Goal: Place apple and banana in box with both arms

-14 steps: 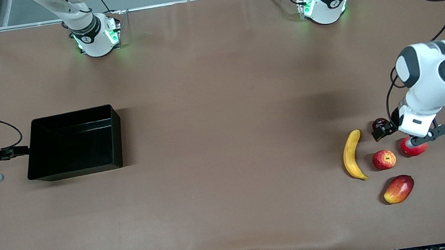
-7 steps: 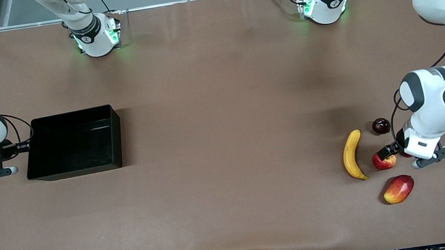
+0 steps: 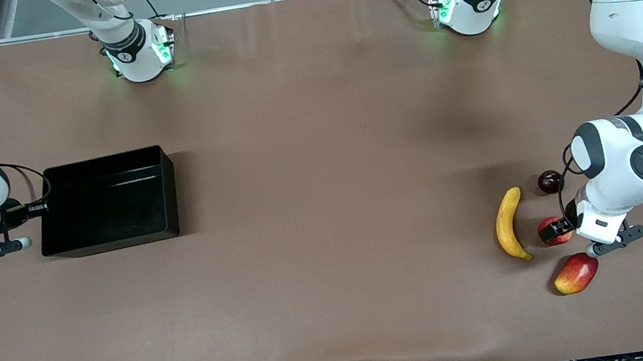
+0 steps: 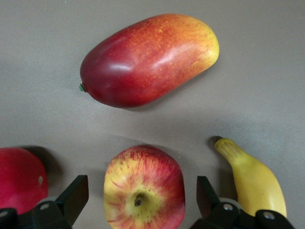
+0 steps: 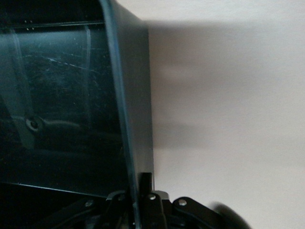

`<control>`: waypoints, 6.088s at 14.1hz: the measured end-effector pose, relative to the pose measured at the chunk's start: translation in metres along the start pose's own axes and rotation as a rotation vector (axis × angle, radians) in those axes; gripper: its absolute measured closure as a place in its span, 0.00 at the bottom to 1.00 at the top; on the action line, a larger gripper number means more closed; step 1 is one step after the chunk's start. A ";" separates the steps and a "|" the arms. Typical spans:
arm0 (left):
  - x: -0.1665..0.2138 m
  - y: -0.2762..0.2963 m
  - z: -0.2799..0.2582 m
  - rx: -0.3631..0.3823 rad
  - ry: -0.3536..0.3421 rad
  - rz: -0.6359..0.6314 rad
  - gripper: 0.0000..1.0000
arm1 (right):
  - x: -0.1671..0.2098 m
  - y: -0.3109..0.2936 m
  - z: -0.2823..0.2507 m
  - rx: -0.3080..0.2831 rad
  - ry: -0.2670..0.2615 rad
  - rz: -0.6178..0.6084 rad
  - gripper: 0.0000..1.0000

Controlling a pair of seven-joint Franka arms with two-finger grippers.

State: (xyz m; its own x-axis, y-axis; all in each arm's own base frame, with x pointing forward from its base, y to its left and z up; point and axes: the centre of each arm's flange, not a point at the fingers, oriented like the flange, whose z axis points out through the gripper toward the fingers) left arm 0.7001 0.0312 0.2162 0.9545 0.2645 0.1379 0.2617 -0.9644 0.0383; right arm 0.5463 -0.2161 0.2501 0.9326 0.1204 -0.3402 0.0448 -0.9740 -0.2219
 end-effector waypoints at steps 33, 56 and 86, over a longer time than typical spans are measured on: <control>-0.200 0.173 -0.210 0.050 -0.101 0.050 0.34 | 0.083 -0.612 0.066 0.024 0.125 0.183 0.40; -0.313 0.338 -0.053 -0.003 -0.158 0.339 0.34 | -0.118 -0.254 -0.362 -0.103 0.285 0.251 0.00; -0.055 0.143 -0.038 0.005 -0.171 0.556 0.03 | -0.152 -0.249 -0.324 -0.210 0.369 0.169 0.00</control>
State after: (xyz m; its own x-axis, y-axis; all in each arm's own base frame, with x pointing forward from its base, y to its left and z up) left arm 0.6800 -0.1214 0.2513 0.9581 -0.2854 -0.0255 -0.2854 -0.9584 0.0013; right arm 0.5097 -0.0542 0.6535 0.9966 -0.0826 0.0008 -0.0826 -0.9965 0.0118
